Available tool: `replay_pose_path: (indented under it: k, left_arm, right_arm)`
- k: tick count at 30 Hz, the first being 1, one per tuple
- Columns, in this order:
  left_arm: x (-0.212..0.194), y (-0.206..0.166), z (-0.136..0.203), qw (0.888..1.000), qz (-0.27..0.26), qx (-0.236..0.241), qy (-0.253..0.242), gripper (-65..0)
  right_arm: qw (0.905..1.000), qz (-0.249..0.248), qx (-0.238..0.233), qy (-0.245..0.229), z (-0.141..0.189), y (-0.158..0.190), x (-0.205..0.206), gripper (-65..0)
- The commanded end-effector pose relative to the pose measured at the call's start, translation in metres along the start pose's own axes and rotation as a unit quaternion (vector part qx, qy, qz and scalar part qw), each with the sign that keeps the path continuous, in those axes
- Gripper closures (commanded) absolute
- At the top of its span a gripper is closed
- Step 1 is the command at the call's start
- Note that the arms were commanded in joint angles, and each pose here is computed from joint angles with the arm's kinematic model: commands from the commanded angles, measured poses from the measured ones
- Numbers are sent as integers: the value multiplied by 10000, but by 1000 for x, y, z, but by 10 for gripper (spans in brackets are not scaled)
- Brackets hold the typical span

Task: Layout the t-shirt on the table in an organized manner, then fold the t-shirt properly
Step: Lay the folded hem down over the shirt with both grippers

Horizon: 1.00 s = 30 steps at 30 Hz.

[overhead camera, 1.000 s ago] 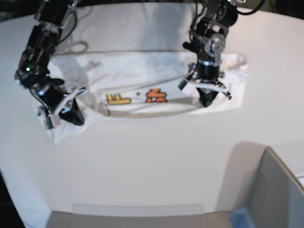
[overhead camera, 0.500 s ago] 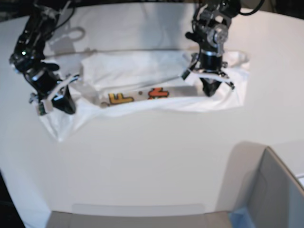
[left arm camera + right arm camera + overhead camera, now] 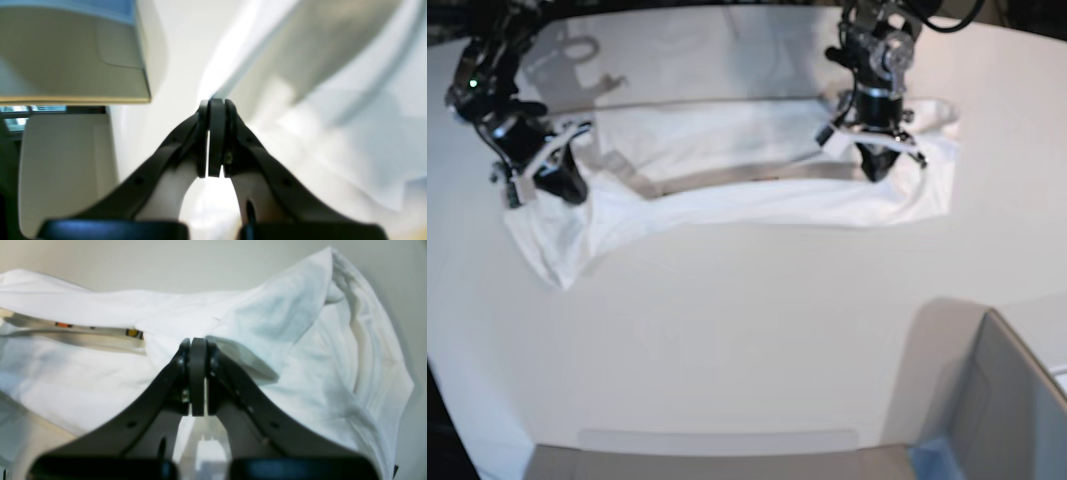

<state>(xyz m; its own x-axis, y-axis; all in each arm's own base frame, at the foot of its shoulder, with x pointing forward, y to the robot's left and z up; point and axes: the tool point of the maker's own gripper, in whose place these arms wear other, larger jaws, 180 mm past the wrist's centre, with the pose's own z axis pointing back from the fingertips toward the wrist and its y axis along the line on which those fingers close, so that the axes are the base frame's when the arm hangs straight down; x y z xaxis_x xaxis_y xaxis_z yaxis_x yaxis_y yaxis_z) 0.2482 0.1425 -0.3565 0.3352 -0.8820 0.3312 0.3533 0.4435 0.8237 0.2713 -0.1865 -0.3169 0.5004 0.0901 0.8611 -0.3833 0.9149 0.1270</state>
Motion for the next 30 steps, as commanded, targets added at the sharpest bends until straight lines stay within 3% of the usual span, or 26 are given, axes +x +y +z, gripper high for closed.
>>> replay_pose_path:
  k: [1, 11, 19, 30]
  left_arm:
    - [4, 8, 3, 9998, 15, 153, -103, 0]
    - [5, 7, 3, 9999, 37, 142, -91, 0]
    - [4, 8, 2, 9998, 43, 152, -80, 0]
    - [5, 8, 1, 9998, 52, 150, -84, 0]
  right_arm:
    - [9993, 180, 67, -308, 6, 3, 18, 0]
    - [9962, 569, -235, -616, 31, 3, 44, 0]
    - [9993, 348, -121, -86, 39, 15, 3, 0]
    - [9998, -49, -57, 209, 33, 31, -28, 0]
